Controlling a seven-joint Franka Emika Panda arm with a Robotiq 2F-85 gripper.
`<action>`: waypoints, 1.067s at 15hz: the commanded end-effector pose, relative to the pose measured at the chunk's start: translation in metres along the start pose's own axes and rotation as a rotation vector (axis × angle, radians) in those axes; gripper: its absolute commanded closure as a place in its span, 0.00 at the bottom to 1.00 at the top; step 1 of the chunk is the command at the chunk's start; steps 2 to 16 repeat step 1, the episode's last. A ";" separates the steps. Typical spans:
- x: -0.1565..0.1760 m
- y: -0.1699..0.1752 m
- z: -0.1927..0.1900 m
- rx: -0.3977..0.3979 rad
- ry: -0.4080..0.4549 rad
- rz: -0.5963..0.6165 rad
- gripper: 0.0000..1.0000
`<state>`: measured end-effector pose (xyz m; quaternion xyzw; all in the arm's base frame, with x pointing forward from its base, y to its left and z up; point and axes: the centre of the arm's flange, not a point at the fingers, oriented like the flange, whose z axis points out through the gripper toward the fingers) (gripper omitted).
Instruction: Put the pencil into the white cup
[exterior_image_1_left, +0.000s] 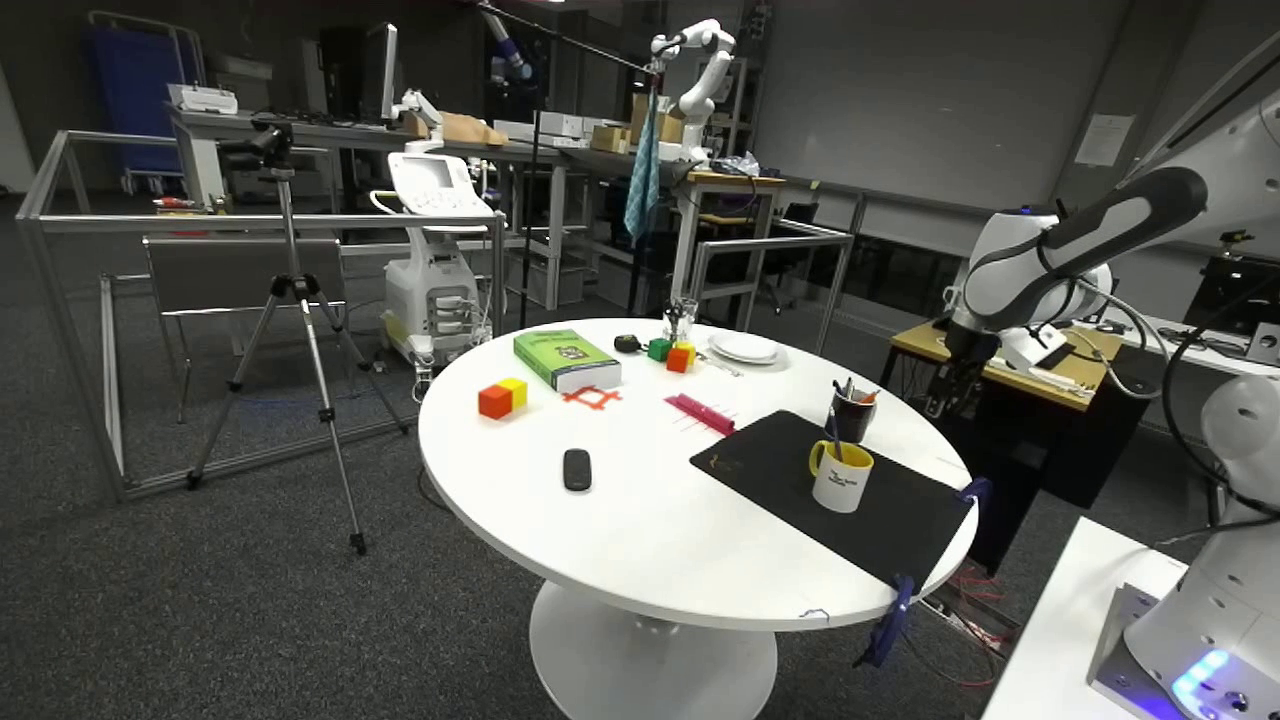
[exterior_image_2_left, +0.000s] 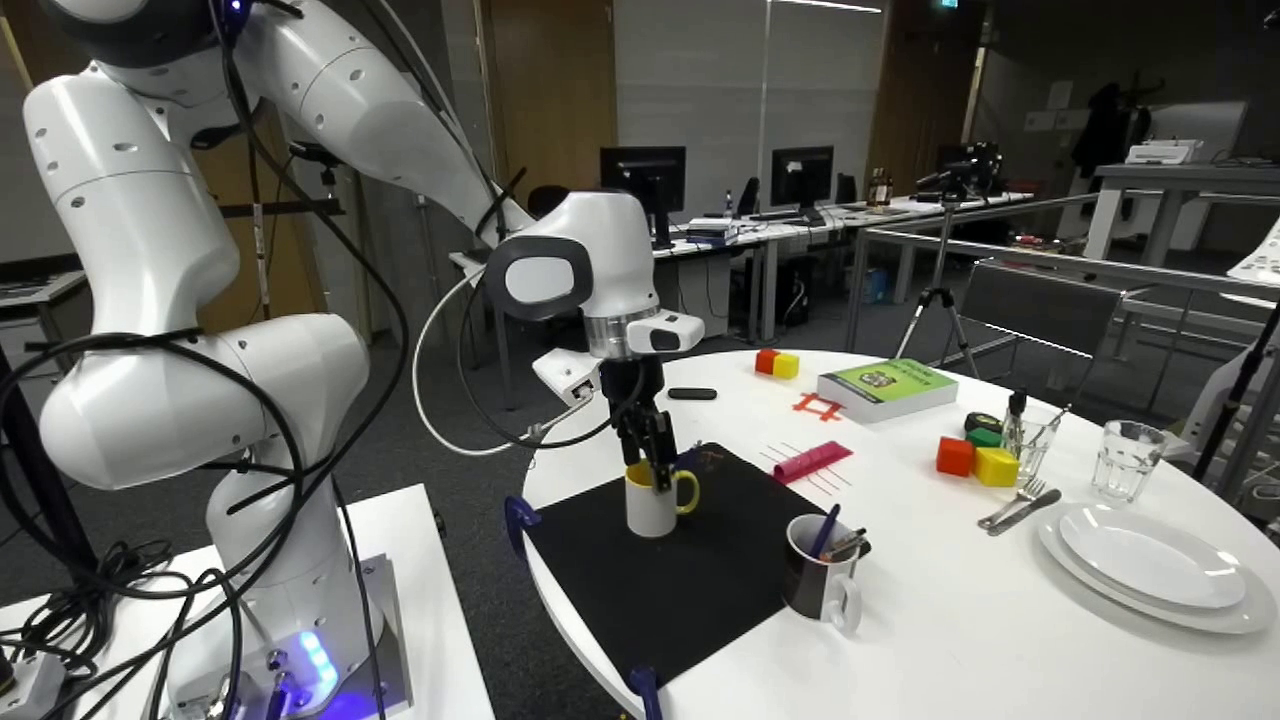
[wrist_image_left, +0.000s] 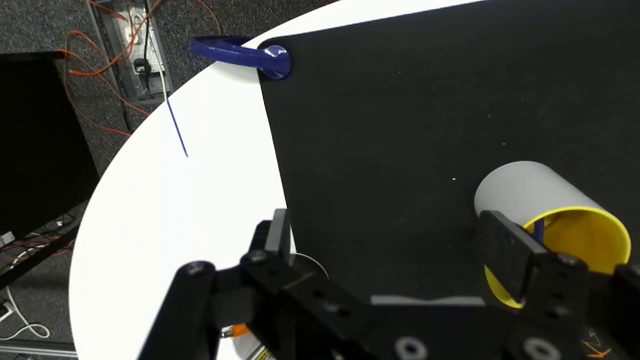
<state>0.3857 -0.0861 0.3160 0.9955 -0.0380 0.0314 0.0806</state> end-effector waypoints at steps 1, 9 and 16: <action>0.000 0.000 0.000 0.000 0.000 0.000 0.00; 0.000 0.000 0.000 0.000 0.000 0.000 0.00; 0.000 0.000 0.000 0.000 0.000 0.000 0.00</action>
